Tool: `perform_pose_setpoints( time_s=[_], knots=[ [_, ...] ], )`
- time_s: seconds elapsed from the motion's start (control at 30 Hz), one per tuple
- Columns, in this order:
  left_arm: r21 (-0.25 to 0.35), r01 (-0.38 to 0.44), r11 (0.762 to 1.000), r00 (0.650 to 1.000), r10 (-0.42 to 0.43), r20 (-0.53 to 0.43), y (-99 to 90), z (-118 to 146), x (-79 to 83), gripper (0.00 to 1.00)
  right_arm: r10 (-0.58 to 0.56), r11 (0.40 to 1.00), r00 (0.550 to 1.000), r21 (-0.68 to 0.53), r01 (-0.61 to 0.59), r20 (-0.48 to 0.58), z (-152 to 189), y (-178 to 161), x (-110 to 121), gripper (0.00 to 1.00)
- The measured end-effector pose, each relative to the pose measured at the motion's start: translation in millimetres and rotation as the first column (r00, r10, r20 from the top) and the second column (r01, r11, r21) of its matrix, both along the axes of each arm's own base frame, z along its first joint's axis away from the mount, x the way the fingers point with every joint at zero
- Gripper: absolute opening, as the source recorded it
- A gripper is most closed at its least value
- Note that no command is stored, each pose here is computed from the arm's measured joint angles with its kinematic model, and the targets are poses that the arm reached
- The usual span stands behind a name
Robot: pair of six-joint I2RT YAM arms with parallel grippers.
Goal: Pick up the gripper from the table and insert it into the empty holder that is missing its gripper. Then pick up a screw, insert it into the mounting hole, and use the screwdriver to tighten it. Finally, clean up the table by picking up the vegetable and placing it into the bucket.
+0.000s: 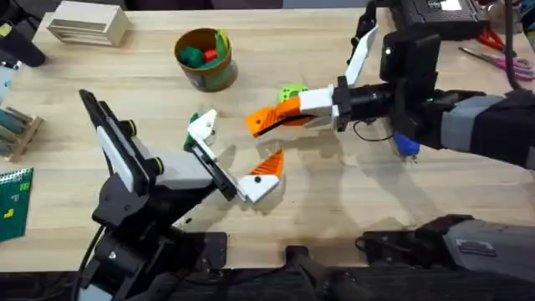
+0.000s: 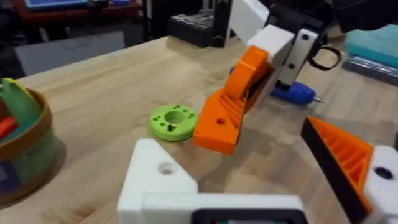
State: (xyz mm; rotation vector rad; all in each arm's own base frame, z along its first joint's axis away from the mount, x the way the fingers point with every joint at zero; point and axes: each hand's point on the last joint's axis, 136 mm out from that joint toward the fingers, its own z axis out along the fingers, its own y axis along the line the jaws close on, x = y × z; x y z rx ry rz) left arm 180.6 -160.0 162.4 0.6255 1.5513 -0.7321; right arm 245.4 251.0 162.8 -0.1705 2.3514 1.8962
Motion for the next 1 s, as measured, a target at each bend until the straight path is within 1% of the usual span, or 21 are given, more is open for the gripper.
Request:
perform_pose_setpoints(
  time_s=[0.2,0.3,0.37,0.6,0.73,0.8,1.0],
  knots=[
    [-0.027,0.09,0.996,0.996,-0.091,-0.026,-9.8,0.7,-12.4,0.987,0.048,0.999,0.998,0.011,-0.048,-0.043,2.1,10.2,-13.0,0.019],
    [-0.032,0.112,0.993,0.993,-0.113,-0.031,-12.0,0.7,-15.7,0.987,0.063,0.998,0.996,0.013,-0.062,-0.059,2.6,14.5,-17.6,0.019],
    [-0.035,0.128,0.991,0.991,-0.129,-0.035,-13.6,0.7,-18.0,0.987,0.076,0.997,0.996,0.026,-0.075,-0.05,7.2,19.7,-20.0,0.019],
    [-0.036,0.134,0.99,0.99,-0.135,-0.035,-14.1,0.8,-18.9,0.987,0.101,0.994,0.994,0.038,-0.099,-0.048,11.6,29.3,-26.5,0.019],
    [-0.036,0.134,0.99,0.99,-0.135,-0.035,-14.1,0.9,-18.8,0.987,0.118,0.991,0.993,0.065,-0.117,-0.012,16.6,38.5,-25.7,0.019],
    [-0.035,0.126,0.991,0.991,-0.127,-0.034,-13.2,0.9,-17.6,0.987,0.121,0.99,0.993,0.076,-0.12,-0.012,16.6,42.1,-24.2,0.019],
    [-0.044,0.118,0.992,0.992,-0.12,-0.048,-12.4,0.2,-16.7,0.987,0.121,0.991,0.988,0.078,-0.113,-0.1,4.4,46.7,-20.3,0.018]
  ],
)
